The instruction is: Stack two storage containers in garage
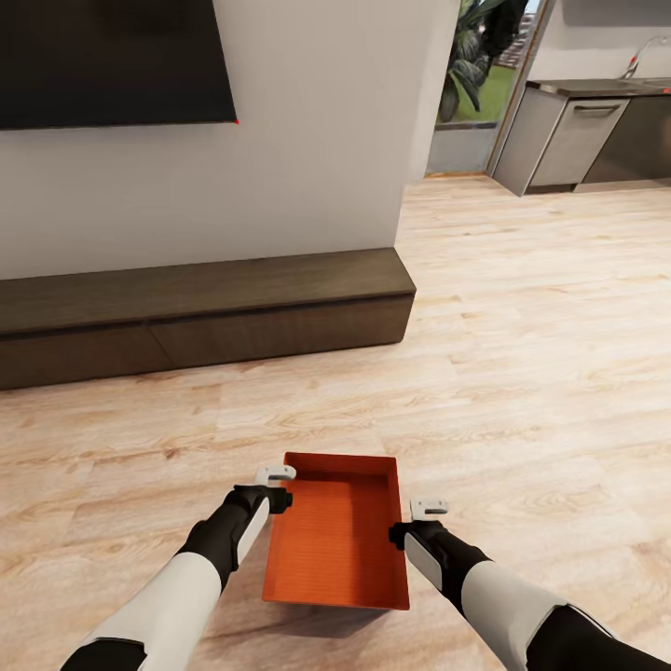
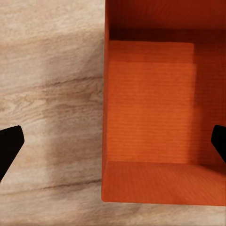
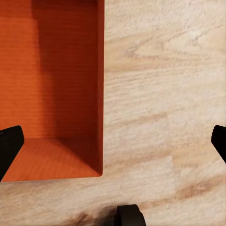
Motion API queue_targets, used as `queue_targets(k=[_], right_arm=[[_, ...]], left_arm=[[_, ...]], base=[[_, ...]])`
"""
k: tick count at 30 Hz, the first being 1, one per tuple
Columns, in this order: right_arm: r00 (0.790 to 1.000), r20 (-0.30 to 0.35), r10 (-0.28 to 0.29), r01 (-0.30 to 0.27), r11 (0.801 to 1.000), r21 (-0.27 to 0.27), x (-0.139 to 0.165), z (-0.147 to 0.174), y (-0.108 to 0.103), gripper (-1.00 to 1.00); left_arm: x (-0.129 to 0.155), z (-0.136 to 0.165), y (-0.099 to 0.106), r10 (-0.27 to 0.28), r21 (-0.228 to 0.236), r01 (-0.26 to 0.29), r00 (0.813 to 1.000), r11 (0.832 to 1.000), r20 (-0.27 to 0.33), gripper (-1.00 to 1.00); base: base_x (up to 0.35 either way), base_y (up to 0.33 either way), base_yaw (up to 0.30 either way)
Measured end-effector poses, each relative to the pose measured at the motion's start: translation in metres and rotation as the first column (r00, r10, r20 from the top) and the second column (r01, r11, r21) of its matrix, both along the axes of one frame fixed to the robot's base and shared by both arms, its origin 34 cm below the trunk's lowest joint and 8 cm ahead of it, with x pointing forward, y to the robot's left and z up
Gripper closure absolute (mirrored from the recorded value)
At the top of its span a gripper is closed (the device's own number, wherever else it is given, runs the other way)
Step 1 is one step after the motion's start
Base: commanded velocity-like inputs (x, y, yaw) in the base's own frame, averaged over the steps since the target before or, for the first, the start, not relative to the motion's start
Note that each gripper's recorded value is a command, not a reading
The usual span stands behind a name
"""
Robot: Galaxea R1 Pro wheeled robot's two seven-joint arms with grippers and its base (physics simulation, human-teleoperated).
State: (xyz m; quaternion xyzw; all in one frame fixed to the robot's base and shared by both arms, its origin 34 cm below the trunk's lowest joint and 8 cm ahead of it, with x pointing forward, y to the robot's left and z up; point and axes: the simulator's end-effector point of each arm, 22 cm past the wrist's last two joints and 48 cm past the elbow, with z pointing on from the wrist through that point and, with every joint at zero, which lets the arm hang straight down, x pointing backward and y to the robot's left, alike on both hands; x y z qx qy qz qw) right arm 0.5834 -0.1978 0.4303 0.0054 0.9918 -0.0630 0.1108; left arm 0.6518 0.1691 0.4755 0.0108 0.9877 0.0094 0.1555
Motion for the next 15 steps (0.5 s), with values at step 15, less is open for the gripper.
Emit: queue_targets(k=[15], right_arm=[[0.996,0.085,0.002,-0.005,1.000,0.026,0.045,0.007,0.015,-1.00]], left_arm=[[-0.002,-0.013,0.000,-0.005,0.005,0.005,1.000,1.000,-0.001,-1.00]], base=[[0.000,0.000,0.000]])
